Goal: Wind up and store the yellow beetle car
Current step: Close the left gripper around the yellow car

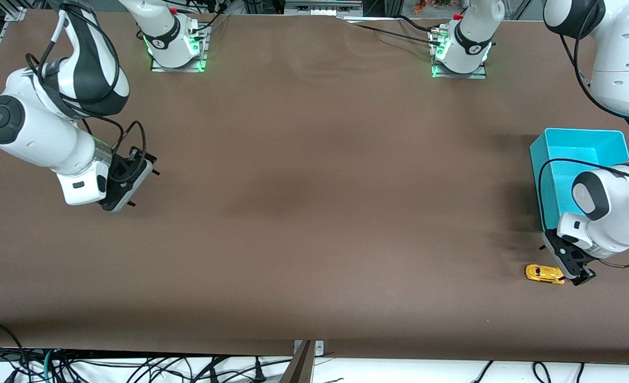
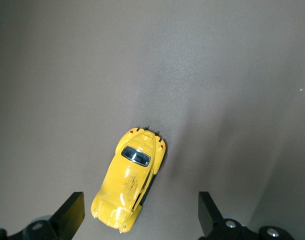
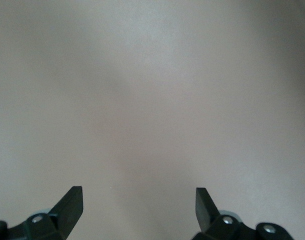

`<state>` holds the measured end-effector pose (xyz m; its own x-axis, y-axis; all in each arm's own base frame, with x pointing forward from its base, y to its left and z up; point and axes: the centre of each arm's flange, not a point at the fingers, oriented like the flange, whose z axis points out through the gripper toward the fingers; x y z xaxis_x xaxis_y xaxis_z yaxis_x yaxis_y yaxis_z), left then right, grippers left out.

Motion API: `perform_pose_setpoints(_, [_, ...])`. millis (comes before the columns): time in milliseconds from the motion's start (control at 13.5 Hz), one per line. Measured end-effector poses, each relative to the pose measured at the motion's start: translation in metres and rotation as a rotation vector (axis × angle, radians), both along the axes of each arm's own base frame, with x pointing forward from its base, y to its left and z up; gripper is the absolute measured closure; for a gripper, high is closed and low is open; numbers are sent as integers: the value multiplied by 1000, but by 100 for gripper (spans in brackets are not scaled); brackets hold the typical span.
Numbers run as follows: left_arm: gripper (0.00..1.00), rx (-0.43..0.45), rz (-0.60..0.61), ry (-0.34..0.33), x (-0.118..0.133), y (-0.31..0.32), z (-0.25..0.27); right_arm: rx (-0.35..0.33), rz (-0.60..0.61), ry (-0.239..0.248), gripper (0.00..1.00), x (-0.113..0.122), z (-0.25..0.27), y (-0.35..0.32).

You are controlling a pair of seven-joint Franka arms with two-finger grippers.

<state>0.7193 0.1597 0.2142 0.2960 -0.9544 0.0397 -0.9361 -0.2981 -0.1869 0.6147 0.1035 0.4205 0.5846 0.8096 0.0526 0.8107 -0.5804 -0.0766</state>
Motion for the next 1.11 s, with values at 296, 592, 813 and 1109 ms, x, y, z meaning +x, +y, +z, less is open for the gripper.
perform_pose_setpoints(296, [0, 0, 0, -7, 7, 2, -7, -30, -173, 58, 0, -8, 8, -10])
perform_pose_setpoints(592, [0, 2, 0, -17, 12, 3, -8, -35, -241, 57, 0, -9, 13, -7])
perform_pose_setpoints(813, [0, 2, -5, -20, 15, 2, -10, -37, -253, 62, 0, -10, 12, -3])
perform_pose_setpoints(1109, [0, 2, -15, -13, 15, 2, -19, -38, -257, 68, 0, -10, 10, -4])
